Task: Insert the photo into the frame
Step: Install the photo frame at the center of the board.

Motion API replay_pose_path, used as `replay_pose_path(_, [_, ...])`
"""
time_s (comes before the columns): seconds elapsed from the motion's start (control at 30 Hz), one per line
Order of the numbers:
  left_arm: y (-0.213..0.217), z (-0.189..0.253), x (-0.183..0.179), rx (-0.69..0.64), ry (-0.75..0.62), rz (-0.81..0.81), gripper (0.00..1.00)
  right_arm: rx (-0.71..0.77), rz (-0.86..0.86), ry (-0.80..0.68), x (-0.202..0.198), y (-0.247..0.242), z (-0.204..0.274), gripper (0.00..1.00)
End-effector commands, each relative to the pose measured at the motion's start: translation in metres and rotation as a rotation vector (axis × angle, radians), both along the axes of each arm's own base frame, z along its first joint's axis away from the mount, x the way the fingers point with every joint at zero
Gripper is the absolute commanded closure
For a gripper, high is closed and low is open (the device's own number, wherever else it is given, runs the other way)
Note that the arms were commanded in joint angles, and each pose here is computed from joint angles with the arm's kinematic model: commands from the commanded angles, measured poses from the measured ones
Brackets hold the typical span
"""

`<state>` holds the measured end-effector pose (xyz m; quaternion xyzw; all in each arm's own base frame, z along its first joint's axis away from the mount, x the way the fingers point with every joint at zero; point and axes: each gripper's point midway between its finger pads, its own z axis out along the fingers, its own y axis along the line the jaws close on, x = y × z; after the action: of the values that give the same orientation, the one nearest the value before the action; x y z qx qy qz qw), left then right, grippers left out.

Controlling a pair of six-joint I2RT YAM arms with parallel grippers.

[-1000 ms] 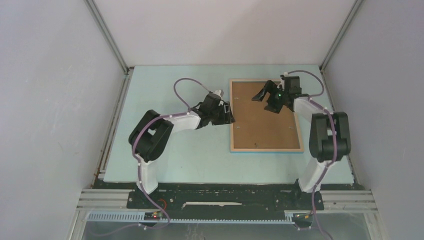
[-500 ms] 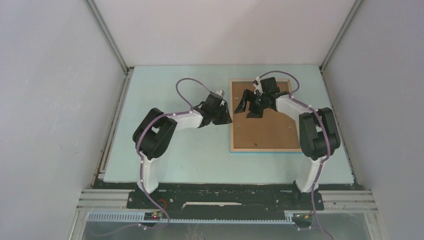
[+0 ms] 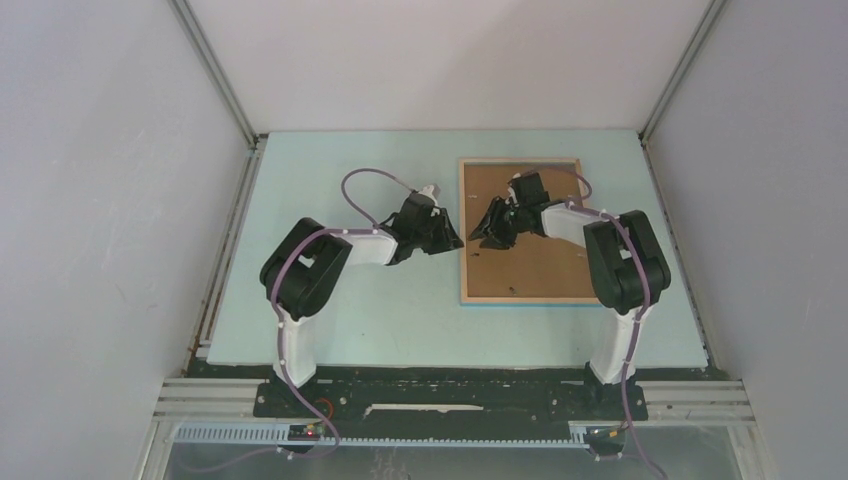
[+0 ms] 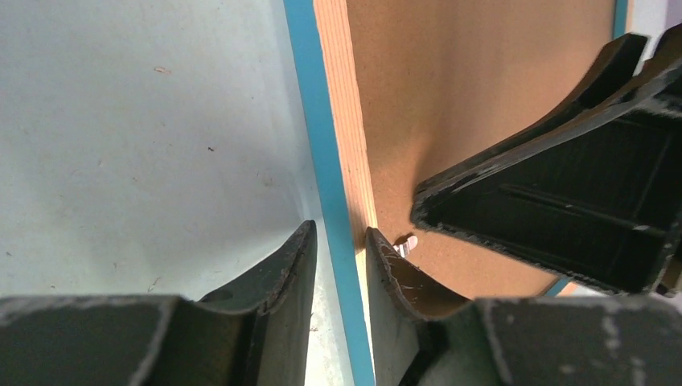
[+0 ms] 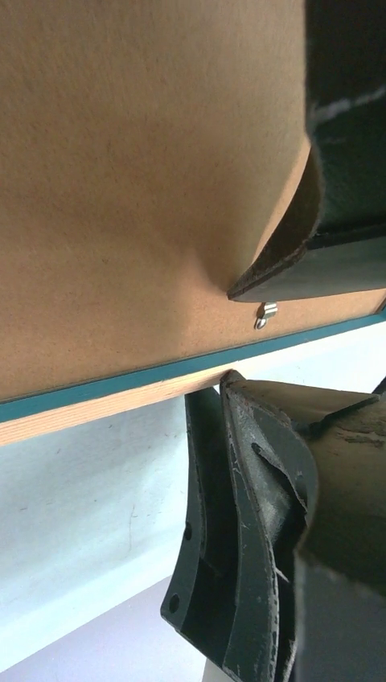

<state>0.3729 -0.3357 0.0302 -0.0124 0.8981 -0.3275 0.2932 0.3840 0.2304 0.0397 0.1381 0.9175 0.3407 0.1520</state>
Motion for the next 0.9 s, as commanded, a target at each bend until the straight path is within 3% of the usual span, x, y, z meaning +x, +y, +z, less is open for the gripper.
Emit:
replay_pose_path(0.0, [0.005, 0.005, -0.008, -0.045, 0.030, 0.003, 0.66, 0.000, -0.024, 0.064, -0.009, 0.015, -0.015, 0.52])
replay_pose_path(0.3, [0.010, 0.018, -0.007, -0.104, 0.009, 0.018, 0.71, 0.053, -0.064, 0.094, -0.043, 0.024, -0.015, 0.56])
replay_pose_path(0.5, [0.031, 0.050, -0.002, -0.105, -0.104, 0.048, 0.68, 0.040, 0.023, -0.036, -0.038, 0.015, 0.014, 0.52])
replay_pose_path(0.63, [0.057, 0.079, 0.000, -0.091, -0.214, 0.102, 0.53, -0.137, 0.205, -0.092, -0.037, -0.004, 0.031, 0.33])
replay_pose_path(0.77, [0.090, 0.098, 0.000, -0.091, -0.301, 0.207, 0.39, -0.398, 0.407, -0.212, -0.035, -0.019, 0.043, 0.24])
replay_pose_path(0.87, [0.108, 0.106, -0.002, -0.151, -0.334, 0.291, 0.34, -0.519, 0.511, -0.267, -0.037, -0.017, 0.050, 0.19])
